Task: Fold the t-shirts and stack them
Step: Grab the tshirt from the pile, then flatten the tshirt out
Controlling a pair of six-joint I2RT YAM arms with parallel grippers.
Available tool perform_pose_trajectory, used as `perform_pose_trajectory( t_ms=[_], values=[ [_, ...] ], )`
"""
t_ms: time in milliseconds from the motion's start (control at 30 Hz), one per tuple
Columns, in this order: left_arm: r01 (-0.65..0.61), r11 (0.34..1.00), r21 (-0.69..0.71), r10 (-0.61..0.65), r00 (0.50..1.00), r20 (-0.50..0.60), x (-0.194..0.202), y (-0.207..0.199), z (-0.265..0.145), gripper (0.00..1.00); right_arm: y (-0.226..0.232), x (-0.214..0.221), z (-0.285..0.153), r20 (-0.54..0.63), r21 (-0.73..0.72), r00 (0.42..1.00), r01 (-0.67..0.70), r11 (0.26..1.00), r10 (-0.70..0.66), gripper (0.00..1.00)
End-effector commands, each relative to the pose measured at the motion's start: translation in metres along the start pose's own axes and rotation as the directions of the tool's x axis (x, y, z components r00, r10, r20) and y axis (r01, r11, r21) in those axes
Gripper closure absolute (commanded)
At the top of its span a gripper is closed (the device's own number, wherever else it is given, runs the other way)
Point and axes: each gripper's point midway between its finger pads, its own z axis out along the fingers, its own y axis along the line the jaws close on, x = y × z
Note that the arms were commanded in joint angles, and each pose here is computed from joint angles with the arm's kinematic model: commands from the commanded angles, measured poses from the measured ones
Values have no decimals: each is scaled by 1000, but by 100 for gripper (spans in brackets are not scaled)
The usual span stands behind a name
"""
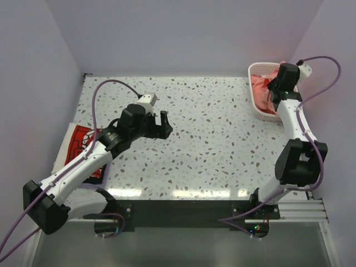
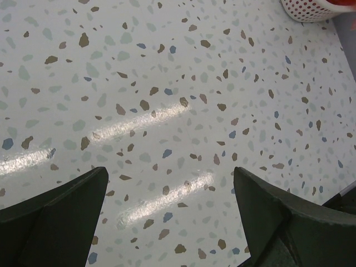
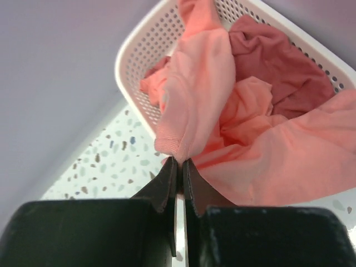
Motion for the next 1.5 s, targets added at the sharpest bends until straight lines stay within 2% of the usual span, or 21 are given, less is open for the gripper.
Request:
perform_pose_trajectory(
  t_ms=[0, 100, 300, 433, 467, 667, 800, 1000, 1267, 1467],
  values=[
    [1, 1000, -4, -1, 1000, 29, -7, 1, -2, 0, 26, -37, -37, 73, -126, 993, -82, 989, 92, 100],
    [1, 1000, -11, 0, 1000, 29, -7, 3, -2, 0, 44, -69, -80, 124, -218, 985, -89, 972, 118, 100],
    [6, 999, -33, -5, 999, 44, -9, 6, -2, 0, 83, -141, -183, 209, -440, 958, -86, 894, 195, 100],
    [4, 999, -43, -2, 999, 47, -9, 9, -1, 0, 102, -189, -255, 259, -588, 930, -63, 806, 261, 100],
    [5, 999, -46, -3, 999, 45, -8, 9, 0, 0, 110, -204, -280, 269, -643, 920, -48, 764, 284, 100],
    [2, 1000, -26, 0, 999, 41, -5, 7, 3, 0, 129, -247, -373, 249, -813, 887, -27, 581, 388, 100],
    [3, 1000, 15, -4, 999, 37, -4, 0, 4, 0, 138, -261, -410, 207, -878, 879, -27, 479, 430, 100],
    [-7, 999, 51, 5, 999, 39, -4, -6, 7, 0, 147, -266, -438, 124, -933, 879, -54, 357, 460, 100],
    [-2, 994, 107, -1, 1000, 24, 2, -15, 8, 0, 154, -281, -471, 68, -968, 872, -61, 245, 484, 100],
    [4, 991, 137, -9, 999, 38, -1, -20, 5, 0, 152, -303, -500, 43, -985, 833, -58, 164, 552, 100]
  ],
)
